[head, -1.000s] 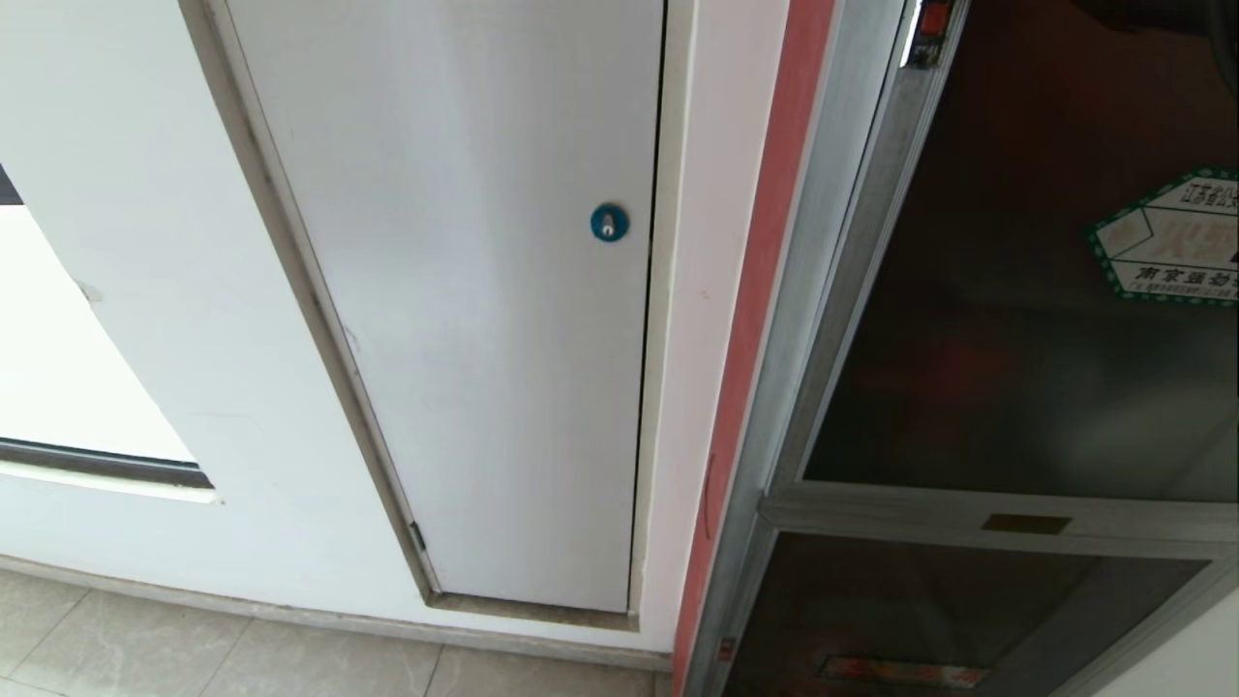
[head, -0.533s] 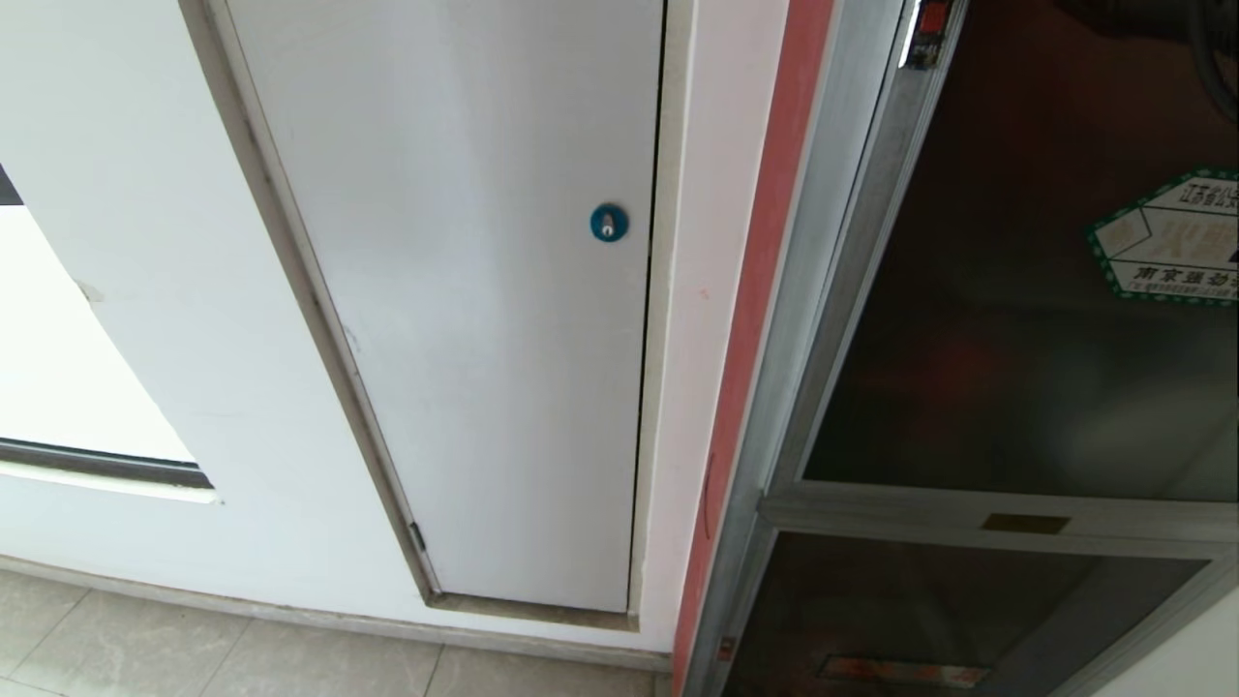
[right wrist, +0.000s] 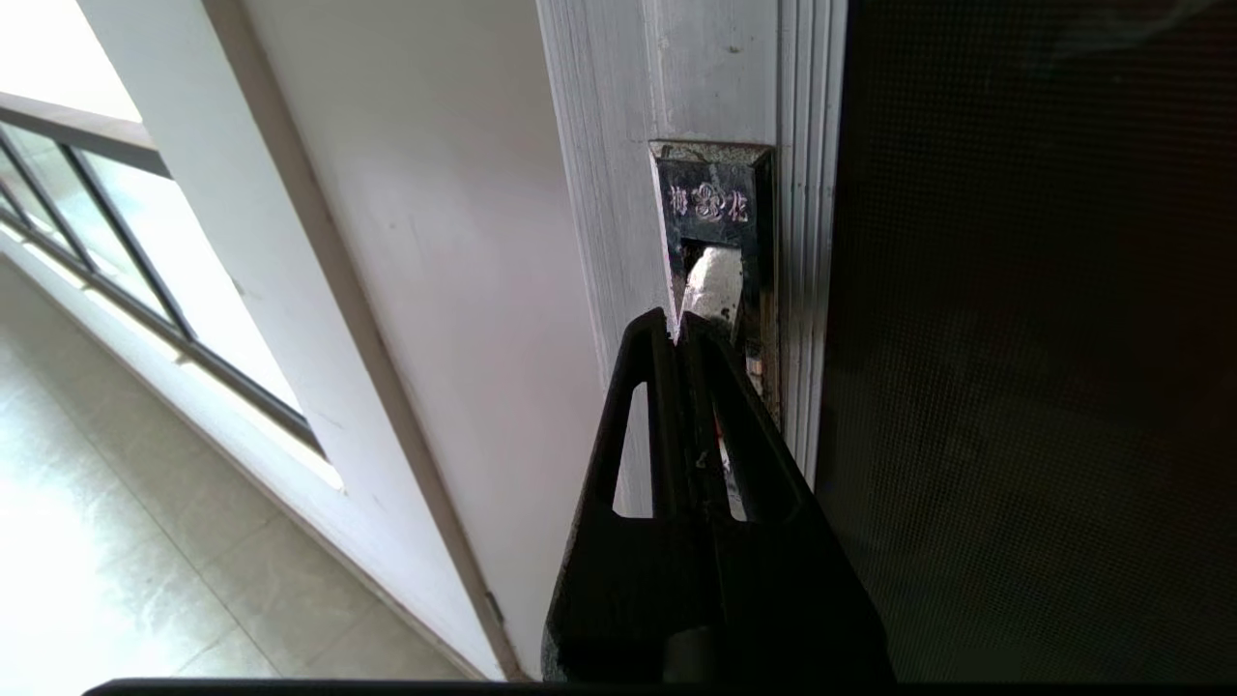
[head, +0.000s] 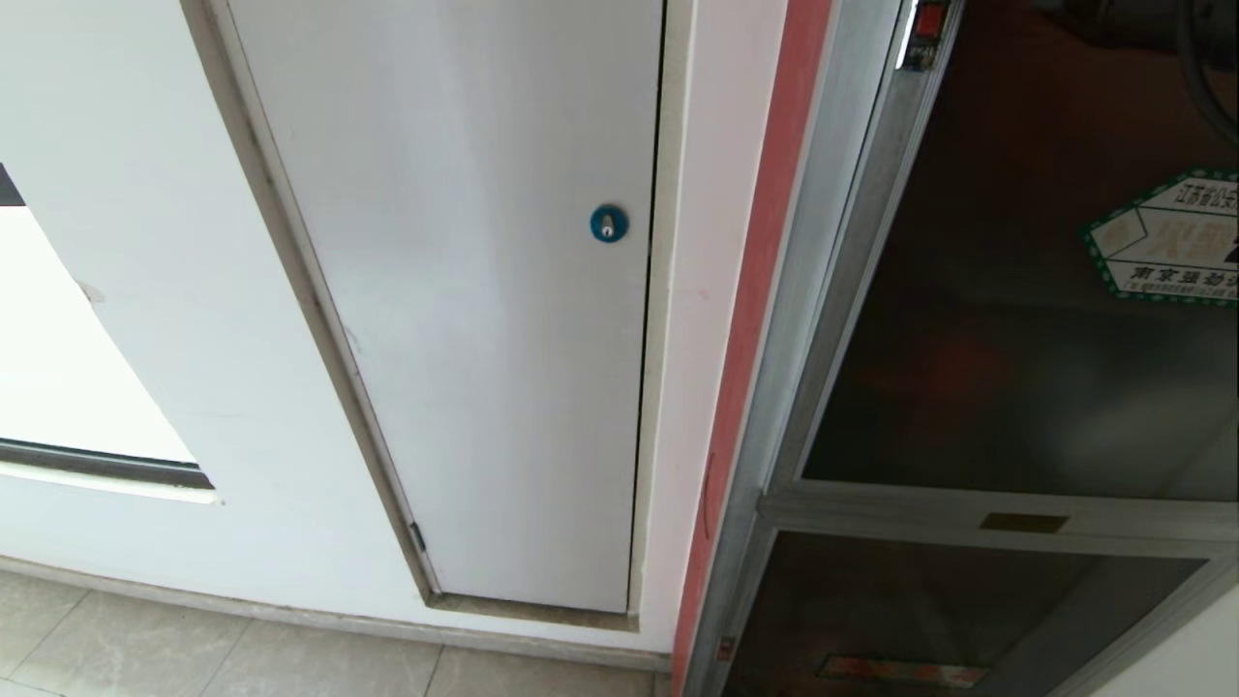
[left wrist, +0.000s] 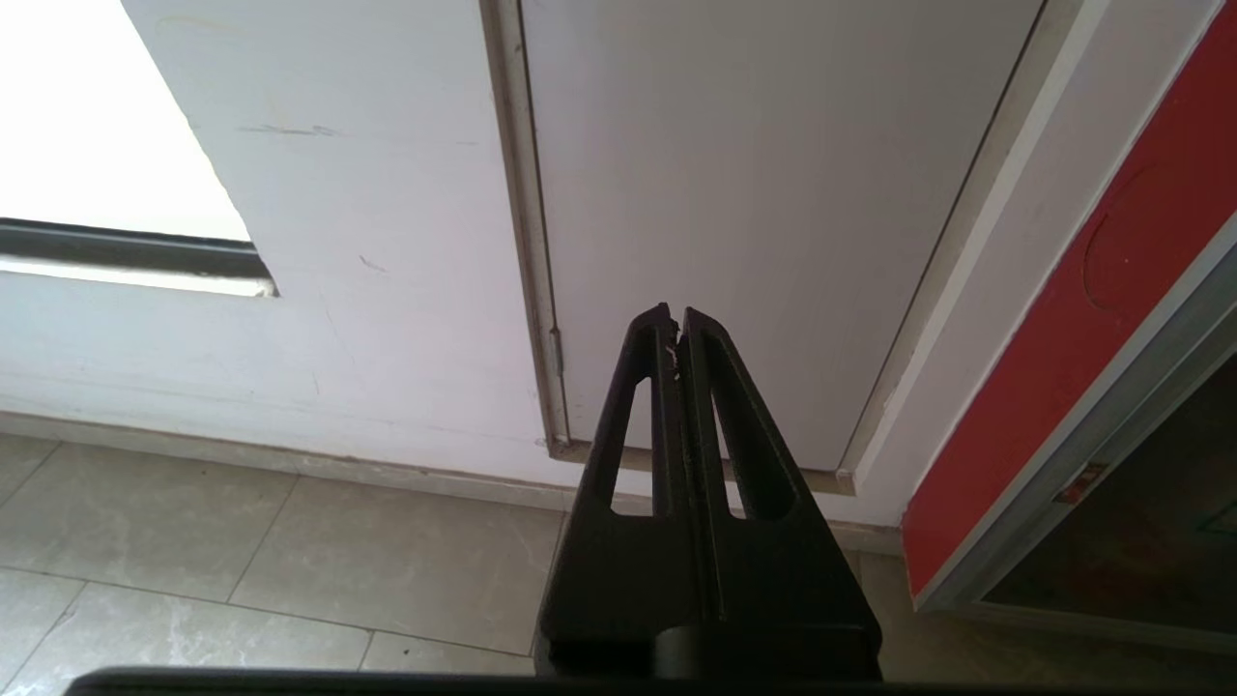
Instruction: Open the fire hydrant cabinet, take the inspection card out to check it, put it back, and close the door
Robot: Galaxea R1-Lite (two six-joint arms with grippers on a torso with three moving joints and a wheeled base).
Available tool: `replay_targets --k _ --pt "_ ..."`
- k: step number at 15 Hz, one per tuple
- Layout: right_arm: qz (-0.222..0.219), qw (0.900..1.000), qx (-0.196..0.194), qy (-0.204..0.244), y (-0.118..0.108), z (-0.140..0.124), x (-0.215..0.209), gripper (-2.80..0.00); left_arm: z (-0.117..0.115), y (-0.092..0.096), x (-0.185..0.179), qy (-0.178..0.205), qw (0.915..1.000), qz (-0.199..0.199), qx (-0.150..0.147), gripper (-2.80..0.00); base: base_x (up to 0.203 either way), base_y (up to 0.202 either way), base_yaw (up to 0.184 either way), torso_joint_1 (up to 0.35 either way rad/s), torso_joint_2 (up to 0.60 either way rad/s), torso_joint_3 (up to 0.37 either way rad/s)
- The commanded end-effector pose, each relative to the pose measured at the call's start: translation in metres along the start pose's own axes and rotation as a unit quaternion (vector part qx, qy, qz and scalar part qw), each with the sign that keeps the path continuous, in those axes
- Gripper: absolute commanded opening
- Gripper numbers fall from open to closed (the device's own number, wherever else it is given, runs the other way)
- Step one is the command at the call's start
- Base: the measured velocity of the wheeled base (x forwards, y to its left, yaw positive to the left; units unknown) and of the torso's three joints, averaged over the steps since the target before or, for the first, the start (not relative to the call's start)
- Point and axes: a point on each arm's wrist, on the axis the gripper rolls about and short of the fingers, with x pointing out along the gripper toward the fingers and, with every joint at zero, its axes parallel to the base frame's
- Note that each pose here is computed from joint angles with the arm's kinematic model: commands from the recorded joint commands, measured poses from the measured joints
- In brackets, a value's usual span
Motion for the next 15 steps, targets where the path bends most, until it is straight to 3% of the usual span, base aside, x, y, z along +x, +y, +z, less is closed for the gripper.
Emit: replay_targets --k 1,15 --pt "0.0 1.0 0.001 0.002 0.0003 -0.0004 -0.0011 -2.8 -0.0003 0.0 0.0002 0.001 1.0 0.0 0.0 -2.8 0.0 0.0 0.0 0.0 0.0 0.0" --pt "-0.006 1.0 0.003 0.011 -0.0037 -0.0061 0.0016 -2.8 -0.0002 0.0 0.0002 0.001 1.0 0.0 0.0 -2.8 0.0 0.0 0.0 0.0 0.0 0.0"
